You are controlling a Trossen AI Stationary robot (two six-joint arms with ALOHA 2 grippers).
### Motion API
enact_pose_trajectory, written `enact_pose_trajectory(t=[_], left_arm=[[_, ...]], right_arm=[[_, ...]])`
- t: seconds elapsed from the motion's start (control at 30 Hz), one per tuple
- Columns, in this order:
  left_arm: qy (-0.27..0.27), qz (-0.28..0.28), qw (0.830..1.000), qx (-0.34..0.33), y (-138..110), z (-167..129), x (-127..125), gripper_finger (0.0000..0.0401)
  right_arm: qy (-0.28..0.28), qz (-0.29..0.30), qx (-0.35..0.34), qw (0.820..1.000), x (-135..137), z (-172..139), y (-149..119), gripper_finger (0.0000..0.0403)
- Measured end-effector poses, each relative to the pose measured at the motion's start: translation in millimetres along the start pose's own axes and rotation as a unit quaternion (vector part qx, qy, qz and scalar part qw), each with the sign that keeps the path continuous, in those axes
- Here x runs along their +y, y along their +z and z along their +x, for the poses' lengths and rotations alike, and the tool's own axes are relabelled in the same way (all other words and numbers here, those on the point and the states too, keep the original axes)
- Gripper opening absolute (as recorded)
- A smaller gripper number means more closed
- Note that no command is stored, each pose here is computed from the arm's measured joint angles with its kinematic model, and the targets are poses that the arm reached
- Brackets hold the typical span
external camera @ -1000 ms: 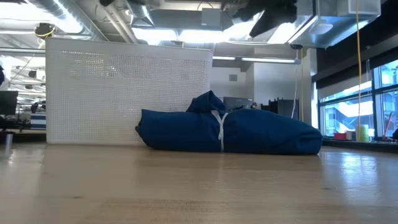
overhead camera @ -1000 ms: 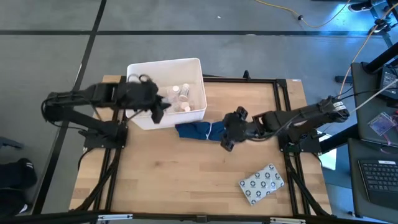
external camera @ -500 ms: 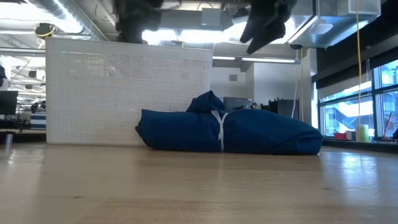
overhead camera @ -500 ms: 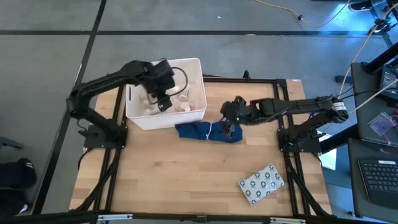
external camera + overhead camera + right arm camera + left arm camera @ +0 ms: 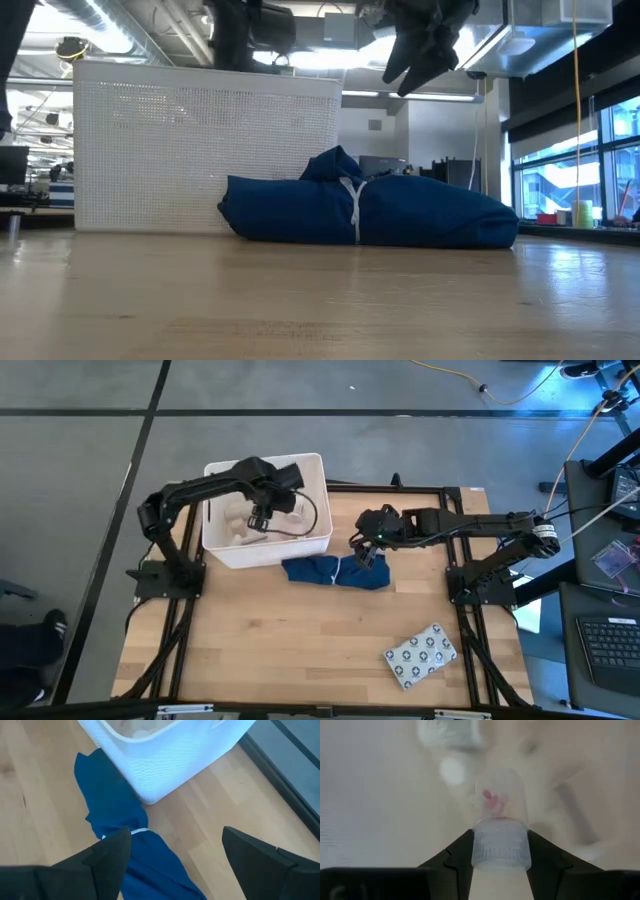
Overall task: Pick & place medical supplies in basket/bin
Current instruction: Put the transparent pill bottle into the white container
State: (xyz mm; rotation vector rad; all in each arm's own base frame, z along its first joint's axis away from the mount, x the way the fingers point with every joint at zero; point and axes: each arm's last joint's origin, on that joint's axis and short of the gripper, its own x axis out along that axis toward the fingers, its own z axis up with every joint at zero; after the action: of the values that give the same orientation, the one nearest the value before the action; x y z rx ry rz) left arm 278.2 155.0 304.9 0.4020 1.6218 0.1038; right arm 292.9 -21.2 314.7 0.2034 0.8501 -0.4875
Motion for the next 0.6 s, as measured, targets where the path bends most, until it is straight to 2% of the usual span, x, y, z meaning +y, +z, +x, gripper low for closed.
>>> enact_pose_trajectory(t=[0.13, 0.27, 0.4, 0.5, 0.6], left_arm=[[0.044, 0.096, 0.993, 0.056, 11, 8, -4, 0.0138], [0.033, 0.182, 0.981, 0.057, 24, 14, -11, 0.0139], [0.02, 0.265, 0.962, 0.055, 36, 20, -19, 0.0139], [0.016, 0.295, 0.954, 0.056, 44, 26, -22, 0.0139], [0.016, 0.297, 0.953, 0.057, 51, 34, -23, 0.0139]], right_arm=[[-0.003, 0.002, -0.001, 1.0, -1, 0, 0, 0.031], [-0.005, 0.002, -0.001, 1.0, -1, 0, 0, 0.031], [-0.005, 0.001, -0.001, 1.0, -1, 0, 0, 0.031], [-0.005, 0.001, -0.001, 1.0, -1, 0, 0, 0.031], [-0.005, 0.001, -0.001, 1.0, -1, 0, 0, 0.031]])
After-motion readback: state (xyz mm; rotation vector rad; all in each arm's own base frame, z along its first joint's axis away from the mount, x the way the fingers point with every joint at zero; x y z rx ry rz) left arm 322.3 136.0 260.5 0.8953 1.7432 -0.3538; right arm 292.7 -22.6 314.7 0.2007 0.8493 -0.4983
